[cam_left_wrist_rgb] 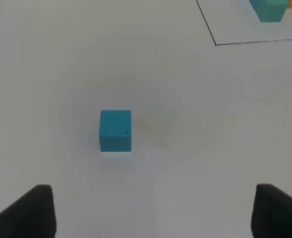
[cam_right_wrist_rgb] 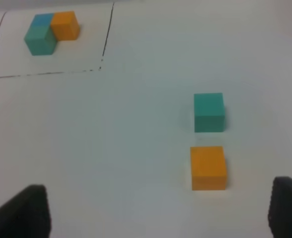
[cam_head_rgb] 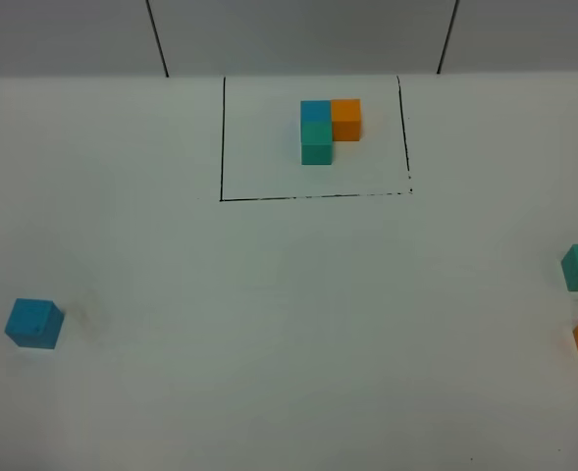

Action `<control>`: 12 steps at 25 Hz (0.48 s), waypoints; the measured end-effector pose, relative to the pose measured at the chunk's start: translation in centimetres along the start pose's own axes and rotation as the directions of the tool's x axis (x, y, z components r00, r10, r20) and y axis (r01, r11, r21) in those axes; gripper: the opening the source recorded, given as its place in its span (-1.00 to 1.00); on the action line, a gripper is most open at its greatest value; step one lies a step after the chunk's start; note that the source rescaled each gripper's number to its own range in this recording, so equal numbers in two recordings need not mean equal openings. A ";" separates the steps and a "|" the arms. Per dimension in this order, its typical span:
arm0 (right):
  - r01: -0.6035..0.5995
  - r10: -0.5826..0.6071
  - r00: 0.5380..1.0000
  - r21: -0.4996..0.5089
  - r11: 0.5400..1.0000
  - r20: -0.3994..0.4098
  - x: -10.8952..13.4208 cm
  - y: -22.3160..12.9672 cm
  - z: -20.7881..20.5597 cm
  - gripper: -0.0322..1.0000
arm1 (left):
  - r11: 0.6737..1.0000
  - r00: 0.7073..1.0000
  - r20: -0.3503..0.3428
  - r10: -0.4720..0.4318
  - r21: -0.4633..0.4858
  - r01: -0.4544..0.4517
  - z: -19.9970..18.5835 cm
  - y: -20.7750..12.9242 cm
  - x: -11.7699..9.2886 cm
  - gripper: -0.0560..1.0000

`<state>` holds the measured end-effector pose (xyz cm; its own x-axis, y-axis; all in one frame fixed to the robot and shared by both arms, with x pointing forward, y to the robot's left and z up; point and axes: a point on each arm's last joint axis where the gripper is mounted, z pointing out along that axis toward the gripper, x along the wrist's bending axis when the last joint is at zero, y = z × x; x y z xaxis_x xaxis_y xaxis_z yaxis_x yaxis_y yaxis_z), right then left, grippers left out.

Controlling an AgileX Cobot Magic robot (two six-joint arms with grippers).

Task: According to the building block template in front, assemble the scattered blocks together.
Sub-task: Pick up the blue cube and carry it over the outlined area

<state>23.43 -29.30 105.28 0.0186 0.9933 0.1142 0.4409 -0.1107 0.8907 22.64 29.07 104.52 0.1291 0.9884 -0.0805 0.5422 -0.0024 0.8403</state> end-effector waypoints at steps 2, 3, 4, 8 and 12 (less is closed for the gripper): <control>0.000 0.000 1.000 0.000 1.000 0.000 0.0 0.0 0.0 0.53 | 1.000 1.000 0.000 0.000 0.000 0.000 0.0 0.0 0.0 0.44; 0.000 0.000 1.000 0.000 1.000 0.000 0.0 0.0 0.0 0.52 | 1.000 1.000 0.000 0.000 0.000 0.000 0.0 0.0 0.0 0.44; 0.000 0.000 1.000 0.000 1.000 0.000 0.0 0.0 0.0 0.51 | 1.000 1.000 0.000 0.000 0.000 0.000 0.0 0.0 0.0 0.44; 0.000 0.000 1.000 0.000 1.000 0.000 0.0 0.0 0.0 0.49 | 1.000 1.000 0.000 0.000 0.000 0.000 0.0 0.0 0.0 0.44; -0.001 0.001 1.000 0.000 1.000 0.000 0.0 0.0 0.0 0.49 | 1.000 1.000 0.000 0.000 0.000 0.000 0.0 0.0 0.0 0.44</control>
<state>23.43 -29.30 105.28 0.0191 0.9932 0.1151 0.4408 -0.1117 0.8906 22.64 29.07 104.52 0.1291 0.9884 -0.0805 0.5422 -0.0024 0.8403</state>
